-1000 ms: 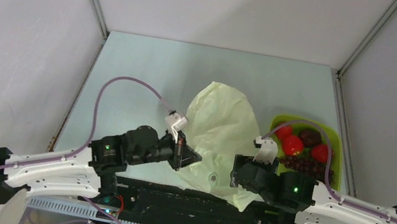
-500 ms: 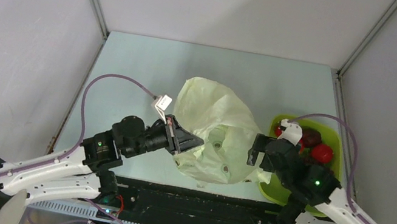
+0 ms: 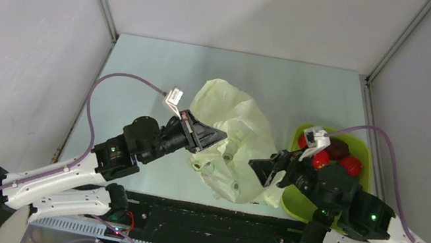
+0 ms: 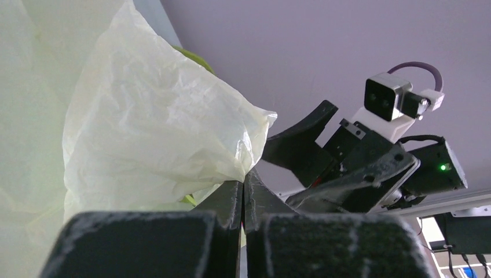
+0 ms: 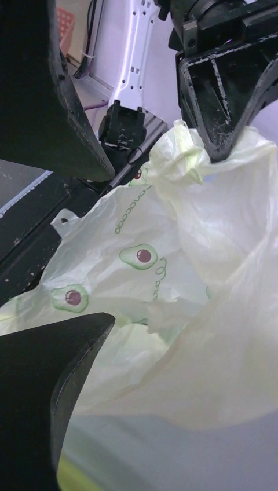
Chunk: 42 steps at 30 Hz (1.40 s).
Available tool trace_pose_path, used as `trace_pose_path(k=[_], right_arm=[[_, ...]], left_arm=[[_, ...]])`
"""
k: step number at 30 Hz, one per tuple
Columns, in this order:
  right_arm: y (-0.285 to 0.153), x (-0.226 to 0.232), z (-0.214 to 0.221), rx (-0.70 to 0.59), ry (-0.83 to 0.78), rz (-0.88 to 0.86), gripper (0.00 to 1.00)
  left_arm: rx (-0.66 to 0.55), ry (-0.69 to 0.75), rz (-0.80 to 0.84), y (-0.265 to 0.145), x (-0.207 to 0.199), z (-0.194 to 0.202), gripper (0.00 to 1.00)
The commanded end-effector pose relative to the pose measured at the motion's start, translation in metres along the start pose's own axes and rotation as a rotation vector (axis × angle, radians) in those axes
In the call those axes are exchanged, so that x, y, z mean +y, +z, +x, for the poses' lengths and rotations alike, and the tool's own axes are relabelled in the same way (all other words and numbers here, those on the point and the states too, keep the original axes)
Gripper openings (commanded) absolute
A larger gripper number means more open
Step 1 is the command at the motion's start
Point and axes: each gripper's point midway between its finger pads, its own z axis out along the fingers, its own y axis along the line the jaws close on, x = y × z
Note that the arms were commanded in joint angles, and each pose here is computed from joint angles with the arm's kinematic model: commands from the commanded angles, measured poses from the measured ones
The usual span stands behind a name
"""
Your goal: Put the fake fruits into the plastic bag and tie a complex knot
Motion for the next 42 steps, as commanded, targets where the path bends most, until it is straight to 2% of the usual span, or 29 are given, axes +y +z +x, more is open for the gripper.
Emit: trace_pose_path(k=[1, 5, 13, 16, 19, 23, 26, 29, 33, 37, 42], right_arm=[[0.02, 0.025, -0.018, -0.067, -0.039, -0.025, 0.83], [0.053, 0.014, -0.006, -0.08, -0.114, 0.084, 0.77], [0.132, -0.001, 0.018, -0.154, -0.169, 0.117, 0.76], [0.156, -0.025, 0.048, -0.098, -0.199, 0.145, 0.77], [0.172, -0.059, 0.078, -0.016, -0.233, 0.251, 0.8], [0.174, -0.097, 0.11, 0.071, -0.25, 0.381, 0.84], [0.171, -0.109, 0.121, 0.104, -0.249, 0.407, 0.86], [0.168, -0.096, 0.114, 0.098, -0.246, 0.346, 0.9], [0.157, -0.072, 0.097, 0.087, -0.216, 0.247, 0.99], [0.141, -0.044, 0.084, 0.092, -0.16, 0.125, 1.0], [0.119, 0.002, 0.077, 0.125, -0.07, -0.077, 1.0]], left_arm=[[-0.068, -0.024, 0.078, 0.0, -0.033, -0.026, 0.0], [-0.069, -0.022, 0.086, -0.003, -0.038, -0.028, 0.0], [-0.035, -0.001, 0.113, -0.011, -0.052, -0.031, 0.0], [-0.052, 0.032, 0.13, -0.023, -0.063, -0.044, 0.0], [-0.092, 0.085, 0.144, -0.039, -0.075, -0.061, 0.0], [-0.147, 0.168, 0.101, -0.06, -0.078, -0.082, 0.0], [-0.131, 0.223, 0.064, -0.061, -0.071, -0.083, 0.0], [-0.044, 0.287, 0.027, -0.048, -0.06, -0.071, 0.0], [0.077, 0.491, -0.017, -0.033, -0.04, -0.058, 0.0], [0.081, 0.75, -0.012, -0.028, -0.025, -0.062, 0.0], [0.035, 0.828, 0.009, -0.02, -0.005, -0.061, 0.0]])
